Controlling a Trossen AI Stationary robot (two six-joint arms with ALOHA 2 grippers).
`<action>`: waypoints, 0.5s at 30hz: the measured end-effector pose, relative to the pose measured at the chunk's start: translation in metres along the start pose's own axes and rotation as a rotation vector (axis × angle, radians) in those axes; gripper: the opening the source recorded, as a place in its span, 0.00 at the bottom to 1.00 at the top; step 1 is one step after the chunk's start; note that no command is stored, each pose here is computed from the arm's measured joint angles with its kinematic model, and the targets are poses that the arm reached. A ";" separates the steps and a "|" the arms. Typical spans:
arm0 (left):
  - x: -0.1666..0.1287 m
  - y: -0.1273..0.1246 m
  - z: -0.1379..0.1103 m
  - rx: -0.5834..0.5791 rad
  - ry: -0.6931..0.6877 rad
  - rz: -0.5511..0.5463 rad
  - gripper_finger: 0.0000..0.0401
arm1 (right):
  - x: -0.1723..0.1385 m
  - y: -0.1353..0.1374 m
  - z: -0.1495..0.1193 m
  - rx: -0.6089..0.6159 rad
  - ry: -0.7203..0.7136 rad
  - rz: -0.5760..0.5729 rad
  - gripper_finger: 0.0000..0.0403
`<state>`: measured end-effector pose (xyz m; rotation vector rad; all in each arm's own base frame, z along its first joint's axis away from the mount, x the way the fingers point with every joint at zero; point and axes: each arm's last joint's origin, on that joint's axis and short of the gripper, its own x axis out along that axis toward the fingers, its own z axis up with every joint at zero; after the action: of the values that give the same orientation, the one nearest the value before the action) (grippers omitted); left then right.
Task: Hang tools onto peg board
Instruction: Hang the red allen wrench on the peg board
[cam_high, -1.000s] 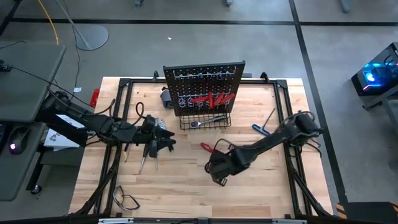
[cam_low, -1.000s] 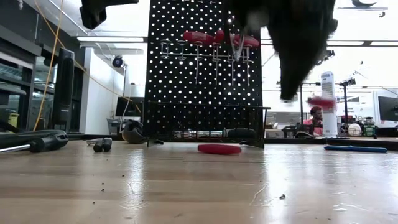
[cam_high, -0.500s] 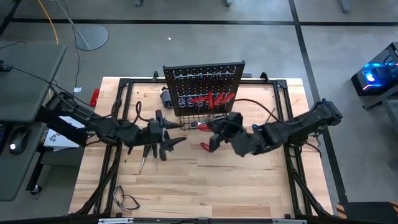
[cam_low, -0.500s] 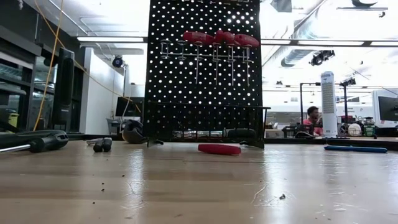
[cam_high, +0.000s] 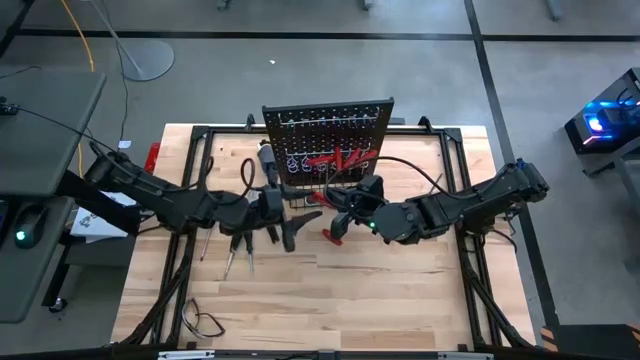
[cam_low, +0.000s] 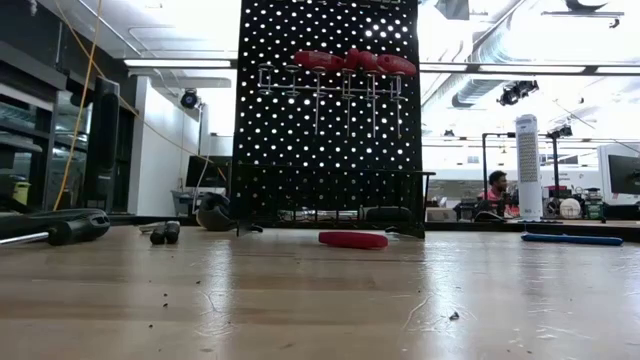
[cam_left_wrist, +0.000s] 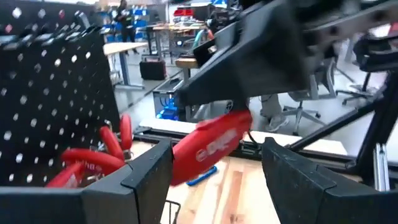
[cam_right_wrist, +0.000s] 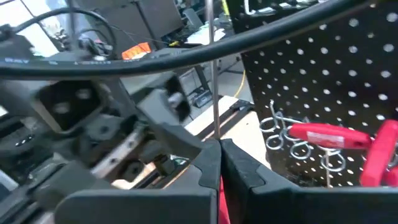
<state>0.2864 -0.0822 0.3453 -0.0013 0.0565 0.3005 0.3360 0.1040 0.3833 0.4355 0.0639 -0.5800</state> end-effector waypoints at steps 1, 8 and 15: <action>0.001 0.001 0.000 -0.018 0.002 0.004 0.56 | -0.001 0.001 0.000 -0.008 -0.001 0.011 0.00; -0.003 0.008 0.007 -0.056 -0.021 0.017 0.56 | -0.004 0.006 0.001 -0.027 -0.010 0.041 0.00; -0.003 0.006 0.003 -0.046 0.020 -0.067 0.56 | -0.004 0.007 0.003 -0.046 -0.027 0.054 0.00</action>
<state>0.2816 -0.0771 0.3488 -0.0517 0.0691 0.2346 0.3360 0.1103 0.3897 0.3839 0.0389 -0.5303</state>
